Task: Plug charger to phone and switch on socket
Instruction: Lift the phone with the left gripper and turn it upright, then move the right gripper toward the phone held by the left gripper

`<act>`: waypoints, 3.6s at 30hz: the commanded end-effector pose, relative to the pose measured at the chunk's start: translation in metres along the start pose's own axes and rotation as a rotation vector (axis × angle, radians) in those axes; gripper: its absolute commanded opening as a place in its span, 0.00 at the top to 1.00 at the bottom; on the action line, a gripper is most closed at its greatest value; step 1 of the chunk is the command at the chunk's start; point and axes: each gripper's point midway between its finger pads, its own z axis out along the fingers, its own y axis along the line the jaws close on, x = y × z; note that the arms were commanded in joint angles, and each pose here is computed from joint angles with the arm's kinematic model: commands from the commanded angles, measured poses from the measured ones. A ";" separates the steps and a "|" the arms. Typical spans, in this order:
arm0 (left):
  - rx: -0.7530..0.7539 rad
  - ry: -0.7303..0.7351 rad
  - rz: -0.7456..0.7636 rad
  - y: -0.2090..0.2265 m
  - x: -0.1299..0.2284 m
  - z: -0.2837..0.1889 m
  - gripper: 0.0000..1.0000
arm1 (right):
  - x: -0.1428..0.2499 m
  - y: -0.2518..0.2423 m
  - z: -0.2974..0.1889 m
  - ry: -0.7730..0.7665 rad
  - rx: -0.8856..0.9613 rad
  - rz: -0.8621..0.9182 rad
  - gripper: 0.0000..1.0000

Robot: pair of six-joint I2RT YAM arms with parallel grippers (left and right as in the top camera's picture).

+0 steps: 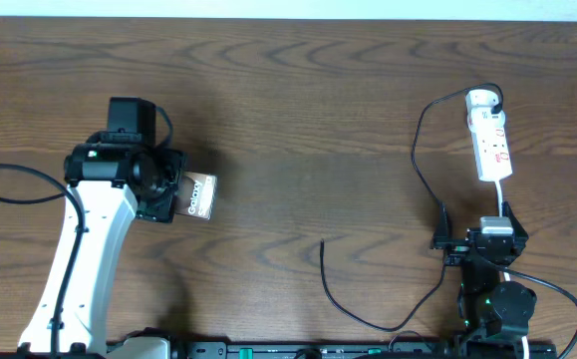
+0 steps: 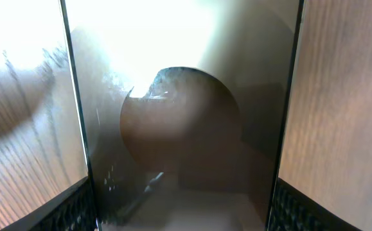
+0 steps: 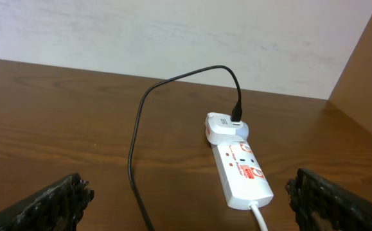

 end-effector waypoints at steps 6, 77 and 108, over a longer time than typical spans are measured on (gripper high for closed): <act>-0.047 -0.060 0.021 0.002 -0.010 0.006 0.93 | 0.001 0.000 0.000 0.001 0.000 -0.008 0.01; 0.062 0.069 -0.058 -0.023 0.011 0.006 0.93 | -0.052 0.375 0.055 0.972 -1.514 0.929 0.01; 0.044 0.031 -0.188 -0.023 0.036 0.007 0.93 | -0.052 0.426 0.023 0.955 -1.474 0.917 0.01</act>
